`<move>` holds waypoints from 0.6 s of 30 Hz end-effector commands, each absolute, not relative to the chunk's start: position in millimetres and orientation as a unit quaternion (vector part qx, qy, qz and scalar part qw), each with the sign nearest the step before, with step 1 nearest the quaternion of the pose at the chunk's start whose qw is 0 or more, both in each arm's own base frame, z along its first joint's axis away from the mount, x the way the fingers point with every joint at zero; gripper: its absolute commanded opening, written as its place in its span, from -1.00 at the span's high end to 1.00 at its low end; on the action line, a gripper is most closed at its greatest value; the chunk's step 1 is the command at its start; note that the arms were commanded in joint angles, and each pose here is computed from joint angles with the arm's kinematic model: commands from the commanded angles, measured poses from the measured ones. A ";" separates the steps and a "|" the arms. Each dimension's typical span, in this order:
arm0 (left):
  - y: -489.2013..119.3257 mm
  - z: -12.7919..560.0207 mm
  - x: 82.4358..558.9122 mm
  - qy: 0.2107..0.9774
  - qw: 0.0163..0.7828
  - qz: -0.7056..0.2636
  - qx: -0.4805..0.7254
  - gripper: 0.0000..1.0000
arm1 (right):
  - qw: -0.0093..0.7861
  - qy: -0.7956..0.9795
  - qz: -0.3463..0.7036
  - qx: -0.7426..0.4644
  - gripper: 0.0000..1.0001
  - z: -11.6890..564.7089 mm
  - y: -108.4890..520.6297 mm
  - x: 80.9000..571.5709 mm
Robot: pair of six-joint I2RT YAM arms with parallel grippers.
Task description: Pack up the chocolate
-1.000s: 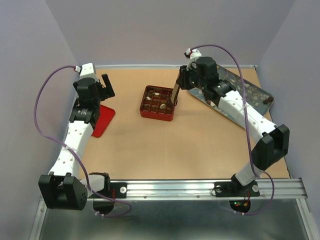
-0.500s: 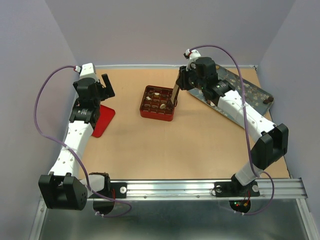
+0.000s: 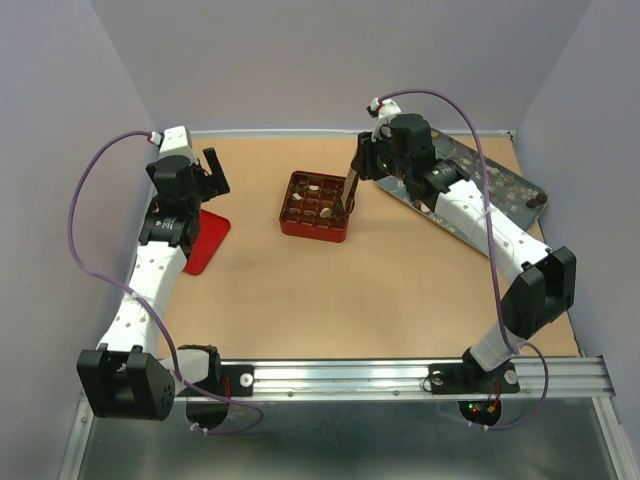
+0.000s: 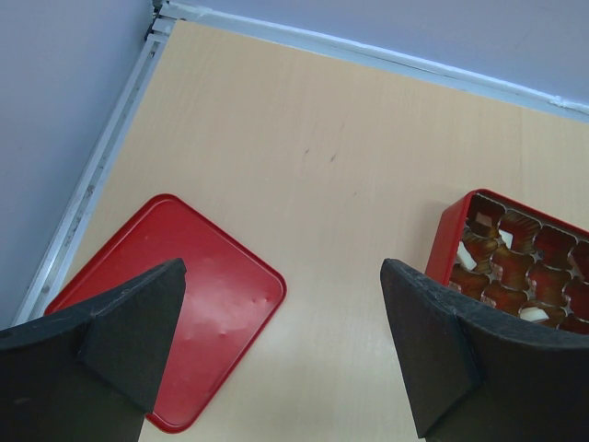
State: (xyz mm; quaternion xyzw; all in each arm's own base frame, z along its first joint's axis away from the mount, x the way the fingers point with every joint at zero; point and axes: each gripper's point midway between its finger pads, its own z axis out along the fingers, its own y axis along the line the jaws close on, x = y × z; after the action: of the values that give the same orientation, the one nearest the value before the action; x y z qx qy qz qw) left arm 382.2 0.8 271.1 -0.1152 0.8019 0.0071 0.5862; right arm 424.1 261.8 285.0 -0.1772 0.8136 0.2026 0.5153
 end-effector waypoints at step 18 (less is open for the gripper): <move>5.3 288.6 384.8 0.783 0.611 0.008 -0.120 -0.97 | 0.580 0.773 0.192 -0.169 0.25 346.2 259.9 432.6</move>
State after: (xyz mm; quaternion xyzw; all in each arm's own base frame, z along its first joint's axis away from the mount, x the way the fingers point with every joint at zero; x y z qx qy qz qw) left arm 382.2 0.8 270.9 -0.1152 0.8020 0.0071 0.5860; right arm 427.1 261.7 283.8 -0.1768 0.8154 0.1972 0.5148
